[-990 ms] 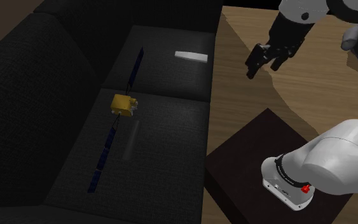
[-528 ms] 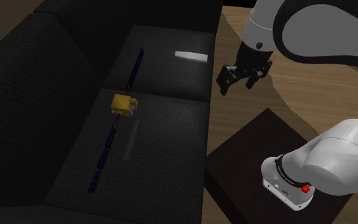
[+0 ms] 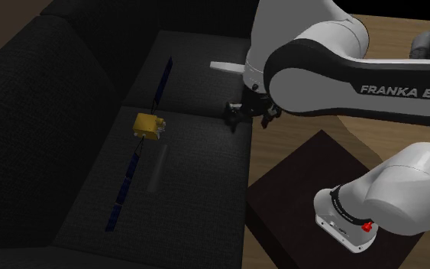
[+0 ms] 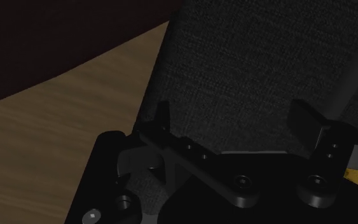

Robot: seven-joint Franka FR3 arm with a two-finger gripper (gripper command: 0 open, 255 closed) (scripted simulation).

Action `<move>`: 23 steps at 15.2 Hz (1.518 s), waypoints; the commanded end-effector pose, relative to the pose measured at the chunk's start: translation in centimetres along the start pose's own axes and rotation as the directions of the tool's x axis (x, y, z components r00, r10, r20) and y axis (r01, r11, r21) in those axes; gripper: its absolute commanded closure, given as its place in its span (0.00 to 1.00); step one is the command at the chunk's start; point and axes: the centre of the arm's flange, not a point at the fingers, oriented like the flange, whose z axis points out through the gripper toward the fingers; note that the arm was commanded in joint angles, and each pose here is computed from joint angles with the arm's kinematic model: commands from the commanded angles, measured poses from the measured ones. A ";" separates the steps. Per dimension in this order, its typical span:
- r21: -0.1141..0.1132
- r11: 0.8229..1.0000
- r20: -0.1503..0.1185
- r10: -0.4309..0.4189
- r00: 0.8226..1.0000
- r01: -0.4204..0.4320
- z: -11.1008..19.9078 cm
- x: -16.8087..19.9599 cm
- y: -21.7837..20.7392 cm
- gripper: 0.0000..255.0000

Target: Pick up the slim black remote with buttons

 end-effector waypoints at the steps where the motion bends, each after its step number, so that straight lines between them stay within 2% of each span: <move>1: 0.004 1.000 0.005 0.029 1.000 -0.029 1.6 0.1 -2.2 0.00; 12: 0.012 0.985 0.037 0.174 0.984 -0.174 10.4 1.9 -13.5 0.00; 23: 0.015 0.949 0.070 0.314 0.947 -0.316 19.1 5.1 -24.5 0.00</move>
